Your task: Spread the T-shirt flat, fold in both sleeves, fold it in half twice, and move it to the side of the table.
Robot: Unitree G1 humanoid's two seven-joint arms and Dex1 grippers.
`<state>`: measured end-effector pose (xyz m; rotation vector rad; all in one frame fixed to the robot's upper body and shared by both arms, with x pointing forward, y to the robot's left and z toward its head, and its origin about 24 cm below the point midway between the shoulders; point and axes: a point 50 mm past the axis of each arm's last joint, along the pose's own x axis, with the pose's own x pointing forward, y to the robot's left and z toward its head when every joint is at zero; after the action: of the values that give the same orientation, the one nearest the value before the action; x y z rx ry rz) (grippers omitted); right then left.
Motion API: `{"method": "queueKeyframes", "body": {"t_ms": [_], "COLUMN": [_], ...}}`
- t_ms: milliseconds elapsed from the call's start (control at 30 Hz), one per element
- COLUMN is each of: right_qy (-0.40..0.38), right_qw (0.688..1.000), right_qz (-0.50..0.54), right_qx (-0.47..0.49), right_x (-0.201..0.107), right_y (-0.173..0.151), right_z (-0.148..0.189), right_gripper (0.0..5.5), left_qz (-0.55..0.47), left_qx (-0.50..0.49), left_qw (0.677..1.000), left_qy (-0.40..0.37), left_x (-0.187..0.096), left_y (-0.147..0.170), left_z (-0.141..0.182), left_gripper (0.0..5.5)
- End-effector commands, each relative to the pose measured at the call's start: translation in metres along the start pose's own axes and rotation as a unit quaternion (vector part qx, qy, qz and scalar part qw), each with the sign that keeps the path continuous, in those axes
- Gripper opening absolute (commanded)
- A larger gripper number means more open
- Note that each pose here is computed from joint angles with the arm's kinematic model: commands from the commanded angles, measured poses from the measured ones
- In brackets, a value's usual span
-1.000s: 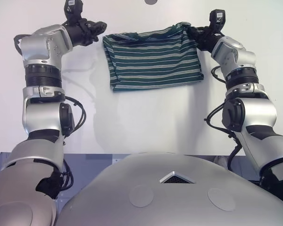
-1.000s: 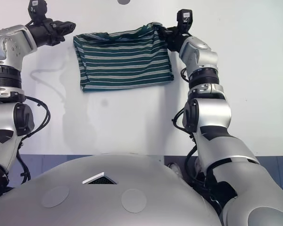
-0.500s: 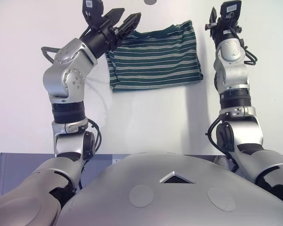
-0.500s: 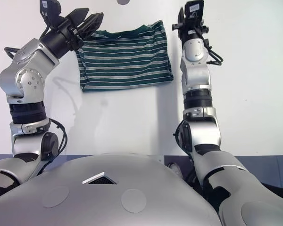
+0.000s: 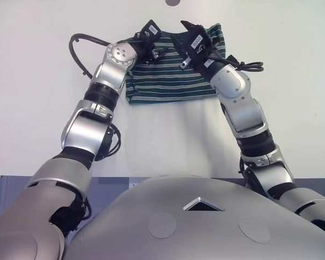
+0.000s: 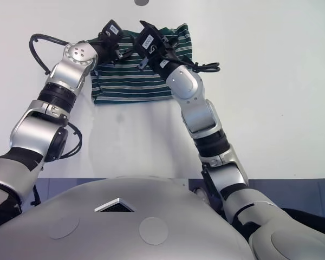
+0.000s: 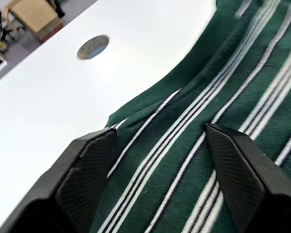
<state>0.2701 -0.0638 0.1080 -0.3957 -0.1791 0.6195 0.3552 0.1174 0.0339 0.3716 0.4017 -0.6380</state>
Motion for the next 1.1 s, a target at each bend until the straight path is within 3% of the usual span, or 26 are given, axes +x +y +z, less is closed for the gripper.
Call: {"method": "queueKeyframes", "body": {"t_ms": [33,133,233,333,467,567,700,833,933,1100], "right_qy": [-0.021,0.012,0.058,0.127,0.201,0.148,0.125,0.101,0.064,-0.044], "right_qw": [0.999,0.996,0.987,0.961,0.893,0.845,0.769,0.73,0.732,0.8], "right_qz": [0.041,0.082,0.151,0.239,0.367,0.463,0.564,0.603,0.594,0.452], "right_qx": [0.014,0.025,0.012,-0.051,-0.164,-0.224,-0.275,-0.305,-0.327,-0.393], "right_x": [-0.003,0.0,0.011,0.008,-0.034,-0.071,-0.133,-0.171,-0.188,-0.189], "right_y": [0.019,0.034,0.062,0.091,0.088,0.066,0.019,-0.02,-0.041,-0.086], "right_z": [0.003,-0.005,-0.016,-0.036,-0.073,-0.071,-0.062,-0.059,-0.056,-0.04], "right_gripper": [1.79,1.79,1.79,1.79,1.79,1.79,1.79,1.79,1.79,1.79], "left_qz": [0.094,0.182,0.285,0.295,0.286,0.27,0.104,-0.079,-0.12,-0.19], "left_qx": [-0.125,-0.217,-0.272,-0.249,-0.217,-0.208,-0.064,0.095,0.169,0.338], "left_qw": [0.985,0.928,0.832,0.801,0.797,0.809,0.885,0.939,0.947,0.898], "left_qy": [-0.076,-0.244,-0.391,-0.457,-0.485,-0.479,-0.45,-0.322,-0.246,-0.208], "left_x": [-0.005,-0.029,-0.073,-0.096,-0.107,-0.108,-0.105,-0.116,-0.129,-0.158], "left_y": [0.031,0.066,0.1,0.098,0.079,0.074,0.03,-0.025,-0.038,-0.067], "left_z": [0.024,0.071,0.108,0.133,0.148,0.147,0.144,0.085,0.046,0.0], "left_gripper": [3.36,3.36,3.36,3.36,3.36,3.36,3.36,3.36,3.36,3.36]}}
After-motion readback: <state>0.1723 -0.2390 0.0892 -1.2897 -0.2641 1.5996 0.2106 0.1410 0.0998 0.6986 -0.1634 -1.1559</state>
